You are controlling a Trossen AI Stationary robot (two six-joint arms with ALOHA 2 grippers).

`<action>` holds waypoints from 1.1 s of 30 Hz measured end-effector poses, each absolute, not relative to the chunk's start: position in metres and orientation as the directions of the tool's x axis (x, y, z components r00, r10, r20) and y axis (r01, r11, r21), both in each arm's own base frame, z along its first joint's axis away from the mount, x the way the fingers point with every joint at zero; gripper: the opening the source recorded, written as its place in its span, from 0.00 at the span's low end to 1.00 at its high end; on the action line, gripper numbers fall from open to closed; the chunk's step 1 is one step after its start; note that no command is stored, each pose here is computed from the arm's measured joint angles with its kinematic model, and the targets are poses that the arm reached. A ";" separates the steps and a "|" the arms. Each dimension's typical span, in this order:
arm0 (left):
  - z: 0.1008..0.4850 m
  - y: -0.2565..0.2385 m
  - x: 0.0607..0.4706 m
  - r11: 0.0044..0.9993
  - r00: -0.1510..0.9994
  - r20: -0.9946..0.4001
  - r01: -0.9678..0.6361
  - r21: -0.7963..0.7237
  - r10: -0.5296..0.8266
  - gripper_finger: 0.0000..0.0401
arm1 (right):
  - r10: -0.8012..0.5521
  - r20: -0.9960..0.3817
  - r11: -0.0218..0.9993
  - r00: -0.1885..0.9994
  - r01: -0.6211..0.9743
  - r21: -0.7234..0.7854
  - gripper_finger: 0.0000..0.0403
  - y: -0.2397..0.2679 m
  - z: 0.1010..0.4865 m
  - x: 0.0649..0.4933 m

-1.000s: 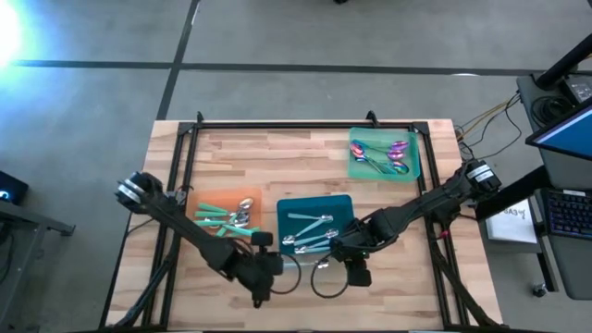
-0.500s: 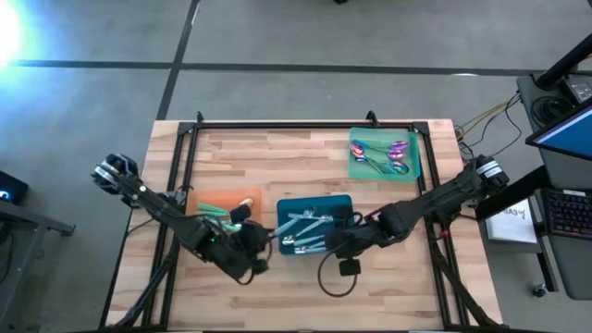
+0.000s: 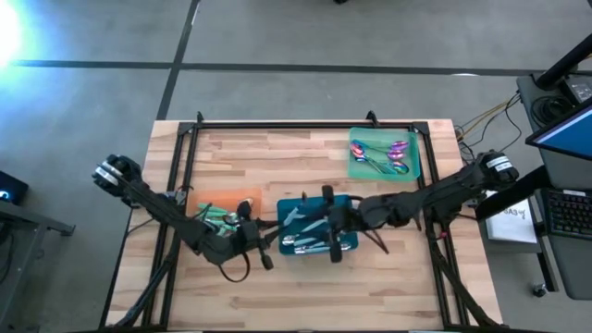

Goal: Sort silverware by color (type)
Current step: Put the light blue spoon into the blue bin

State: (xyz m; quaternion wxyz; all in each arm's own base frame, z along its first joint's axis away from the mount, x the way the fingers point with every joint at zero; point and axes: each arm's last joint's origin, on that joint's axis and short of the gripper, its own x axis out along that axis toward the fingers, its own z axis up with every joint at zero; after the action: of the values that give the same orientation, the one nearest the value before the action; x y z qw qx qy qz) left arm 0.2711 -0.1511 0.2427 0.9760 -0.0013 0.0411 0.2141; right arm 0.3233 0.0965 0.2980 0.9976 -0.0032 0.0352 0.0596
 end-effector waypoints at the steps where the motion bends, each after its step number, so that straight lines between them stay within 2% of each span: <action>1: 0.243 -0.151 0.271 0.907 0.906 -0.056 -0.420 0.003 0.420 0.07 | 0.117 -0.044 0.993 0.992 -0.117 0.010 0.33 0.095 0.296 0.323; 5: 0.241 -0.153 0.274 0.910 0.910 0.016 -0.413 -0.012 0.414 0.07 | 0.107 0.013 0.993 0.994 -0.107 0.048 0.33 0.090 0.288 0.321; 11: 0.231 -0.162 0.290 0.908 0.908 0.038 -0.418 -0.016 0.418 0.07 | 0.110 0.047 0.991 0.993 -0.113 0.067 0.33 0.090 0.290 0.321; 16: 0.226 -0.174 0.311 0.900 0.902 0.038 -0.431 0.057 0.430 0.07 | 0.103 0.062 0.991 0.993 -0.108 0.080 0.33 0.089 0.294 0.322; 22: 0.240 -0.180 0.322 0.861 0.869 0.086 -0.495 0.118 0.488 0.07 | 0.106 0.061 0.991 0.992 -0.111 0.081 0.32 0.090 0.293 0.322; 26: 0.244 -0.179 0.321 0.864 0.871 0.092 -0.490 0.115 0.482 0.07 | 0.104 0.060 0.991 0.993 -0.109 0.081 0.26 0.090 0.293 0.322; 30: 0.244 -0.179 0.321 0.865 0.871 0.090 -0.491 0.099 0.484 0.07 | 0.106 0.058 0.992 0.993 -0.110 0.066 0.11 0.090 0.293 0.322; 33: 0.244 -0.179 0.320 0.854 0.858 0.085 -0.513 0.091 0.506 0.09 | 0.102 0.056 0.993 0.993 -0.105 0.052 0.11 0.090 0.293 0.322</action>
State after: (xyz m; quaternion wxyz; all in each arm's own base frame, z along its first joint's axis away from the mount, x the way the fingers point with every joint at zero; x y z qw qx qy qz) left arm 0.3204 -0.1787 0.2435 0.9623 0.0550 -0.0289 0.2646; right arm 0.3216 0.0895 0.2935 0.9979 0.0274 -0.0269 0.0518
